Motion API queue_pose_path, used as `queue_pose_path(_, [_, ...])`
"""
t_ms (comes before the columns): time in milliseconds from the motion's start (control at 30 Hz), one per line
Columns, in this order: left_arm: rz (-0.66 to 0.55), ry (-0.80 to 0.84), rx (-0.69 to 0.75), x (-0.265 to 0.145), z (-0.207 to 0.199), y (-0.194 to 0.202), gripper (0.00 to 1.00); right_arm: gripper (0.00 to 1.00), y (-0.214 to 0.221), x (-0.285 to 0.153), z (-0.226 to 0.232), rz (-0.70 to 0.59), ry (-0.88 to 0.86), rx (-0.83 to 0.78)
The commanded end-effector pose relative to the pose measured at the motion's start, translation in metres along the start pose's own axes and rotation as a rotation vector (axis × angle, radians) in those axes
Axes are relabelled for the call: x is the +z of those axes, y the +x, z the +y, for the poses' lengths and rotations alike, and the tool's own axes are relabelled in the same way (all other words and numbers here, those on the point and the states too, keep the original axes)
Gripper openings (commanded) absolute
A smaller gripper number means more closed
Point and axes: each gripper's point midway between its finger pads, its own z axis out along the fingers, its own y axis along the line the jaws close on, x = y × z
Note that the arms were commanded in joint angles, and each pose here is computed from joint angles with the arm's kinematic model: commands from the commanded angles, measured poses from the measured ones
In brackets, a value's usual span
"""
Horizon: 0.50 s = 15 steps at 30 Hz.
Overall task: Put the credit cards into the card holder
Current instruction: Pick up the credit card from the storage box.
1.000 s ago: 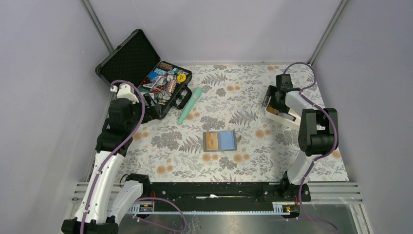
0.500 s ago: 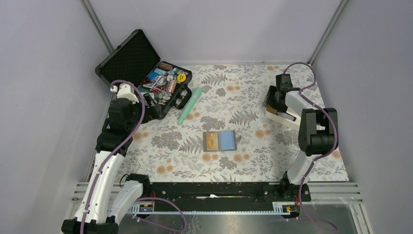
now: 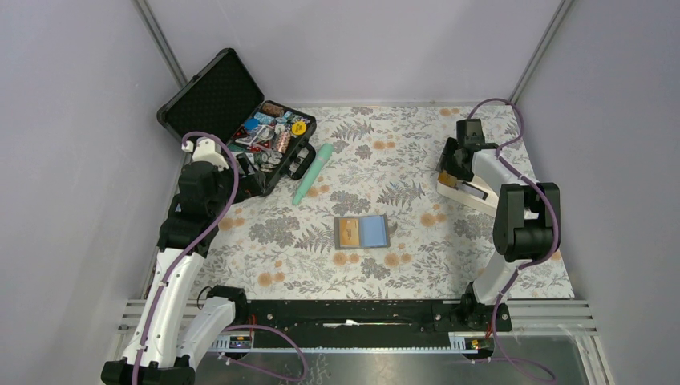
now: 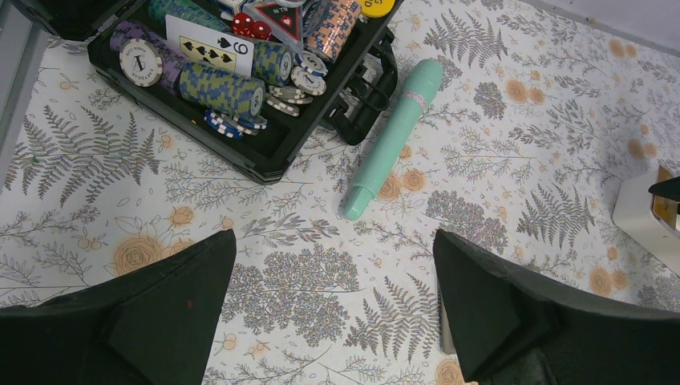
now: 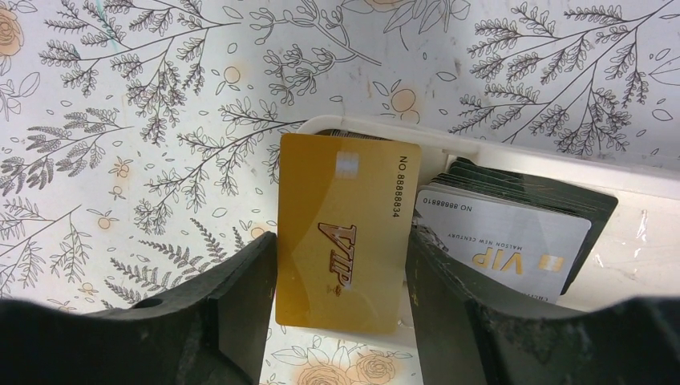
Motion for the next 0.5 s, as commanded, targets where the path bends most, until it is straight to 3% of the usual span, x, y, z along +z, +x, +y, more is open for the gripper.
queue_pose_path(0, [-0.033,0.021,0.011,0.0,-0.003,-0.007,0.99,0.58,-0.019,-0.013,0.002,-0.05,-0.005,-0.007])
queue_pose_path(467, [-0.013,0.09,-0.017,-0.002,-0.016,-0.004,0.99,0.47,-0.031,-0.043,0.002,-0.118,-0.029,-0.008])
